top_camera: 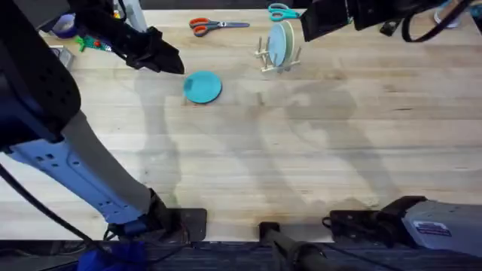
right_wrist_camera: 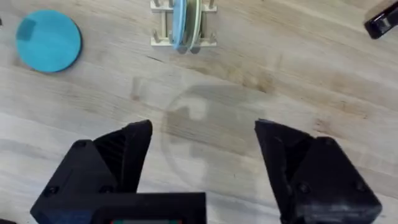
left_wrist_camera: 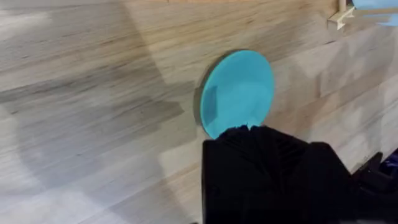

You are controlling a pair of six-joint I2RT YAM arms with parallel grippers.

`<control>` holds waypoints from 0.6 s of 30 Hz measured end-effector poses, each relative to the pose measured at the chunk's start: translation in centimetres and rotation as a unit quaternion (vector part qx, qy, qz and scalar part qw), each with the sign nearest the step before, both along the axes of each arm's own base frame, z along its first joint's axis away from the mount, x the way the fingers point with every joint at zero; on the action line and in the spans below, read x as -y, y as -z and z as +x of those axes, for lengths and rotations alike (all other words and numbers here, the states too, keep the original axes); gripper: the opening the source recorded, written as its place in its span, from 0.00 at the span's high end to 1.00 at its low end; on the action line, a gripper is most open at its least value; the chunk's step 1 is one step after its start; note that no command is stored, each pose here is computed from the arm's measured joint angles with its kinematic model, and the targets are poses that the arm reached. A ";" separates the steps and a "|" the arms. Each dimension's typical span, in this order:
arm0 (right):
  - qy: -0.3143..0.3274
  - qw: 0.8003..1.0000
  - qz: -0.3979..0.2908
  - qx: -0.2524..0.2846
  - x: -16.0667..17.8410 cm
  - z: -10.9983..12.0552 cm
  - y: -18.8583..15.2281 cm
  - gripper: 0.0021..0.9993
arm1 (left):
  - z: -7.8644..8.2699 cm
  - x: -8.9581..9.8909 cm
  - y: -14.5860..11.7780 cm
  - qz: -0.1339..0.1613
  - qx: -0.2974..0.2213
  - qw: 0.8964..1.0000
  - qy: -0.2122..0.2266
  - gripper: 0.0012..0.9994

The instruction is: Pick up the plates from the table one by one and place each into a slot on the dish rack.

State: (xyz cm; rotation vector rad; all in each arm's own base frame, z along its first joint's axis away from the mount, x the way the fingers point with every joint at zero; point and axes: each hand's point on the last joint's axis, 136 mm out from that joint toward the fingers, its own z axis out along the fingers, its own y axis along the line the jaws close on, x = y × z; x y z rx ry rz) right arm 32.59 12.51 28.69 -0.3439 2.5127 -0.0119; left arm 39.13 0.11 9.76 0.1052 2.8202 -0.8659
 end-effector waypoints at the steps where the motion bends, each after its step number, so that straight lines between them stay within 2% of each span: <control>1: 0.000 1.000 0.000 0.000 0.0 0.0 0.0 0.00 | 0.0 0.0 0.0 0.000 0.000 1.000 0.000 0.96; 18: 0.000 1.000 0.000 0.000 0.0 0.0 0.0 0.01 | 0.3 -0.1 0.1 0.002 0.006 1.000 0.000 0.96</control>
